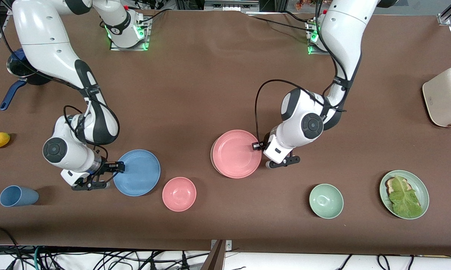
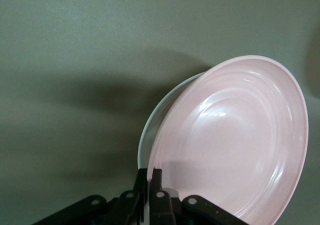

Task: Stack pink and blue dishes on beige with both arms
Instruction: 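Lower the pink plate onto the beige plate while the right gripper grips the blue plate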

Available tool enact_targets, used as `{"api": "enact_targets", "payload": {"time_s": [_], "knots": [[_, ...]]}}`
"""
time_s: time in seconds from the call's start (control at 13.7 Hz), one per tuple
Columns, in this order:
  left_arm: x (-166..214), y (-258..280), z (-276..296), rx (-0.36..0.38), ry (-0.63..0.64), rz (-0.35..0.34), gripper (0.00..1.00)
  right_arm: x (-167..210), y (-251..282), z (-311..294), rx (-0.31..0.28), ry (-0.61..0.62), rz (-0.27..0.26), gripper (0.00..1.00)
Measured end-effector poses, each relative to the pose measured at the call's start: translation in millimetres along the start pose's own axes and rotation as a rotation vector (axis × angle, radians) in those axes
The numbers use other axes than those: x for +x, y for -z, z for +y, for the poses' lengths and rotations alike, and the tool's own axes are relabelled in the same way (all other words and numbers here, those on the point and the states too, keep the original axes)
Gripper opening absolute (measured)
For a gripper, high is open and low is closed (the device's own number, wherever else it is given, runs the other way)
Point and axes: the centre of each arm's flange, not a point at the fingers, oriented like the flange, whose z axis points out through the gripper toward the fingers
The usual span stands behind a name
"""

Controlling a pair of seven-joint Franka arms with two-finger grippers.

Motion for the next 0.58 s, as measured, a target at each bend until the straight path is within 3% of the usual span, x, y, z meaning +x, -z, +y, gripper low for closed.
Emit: {"api": "enact_targets", "payload": {"time_s": [0.07, 0.15, 0.37, 0.44, 0.58], "knots": [[0.2, -5.3, 2.2, -0.002, 0.003, 0.007, 0.05, -0.3, -1.4, 0.0, 0.000, -0.001, -0.002, 0.71], [0.5, -10.9, 3.3, -0.004, 0.007, 0.017, 0.05, -0.2, -1.4, 0.0, 0.000, -0.001, -0.002, 0.71], [2.7, -25.0, 1.5, -0.003, 0.013, 0.031, 0.05, -0.3, -1.5, -0.7, 0.004, -0.004, -0.002, 0.42], [3.3, -27.2, 0.4, -0.002, 0.014, 0.032, 0.05, -0.3, -1.5, -2.7, 0.017, -0.013, -0.002, 0.42], [4.0, -29.1, -0.5, -0.001, 0.015, 0.032, 0.05, -0.3, -1.5, -7.0, 0.050, -0.037, -0.002, 0.24]]}}
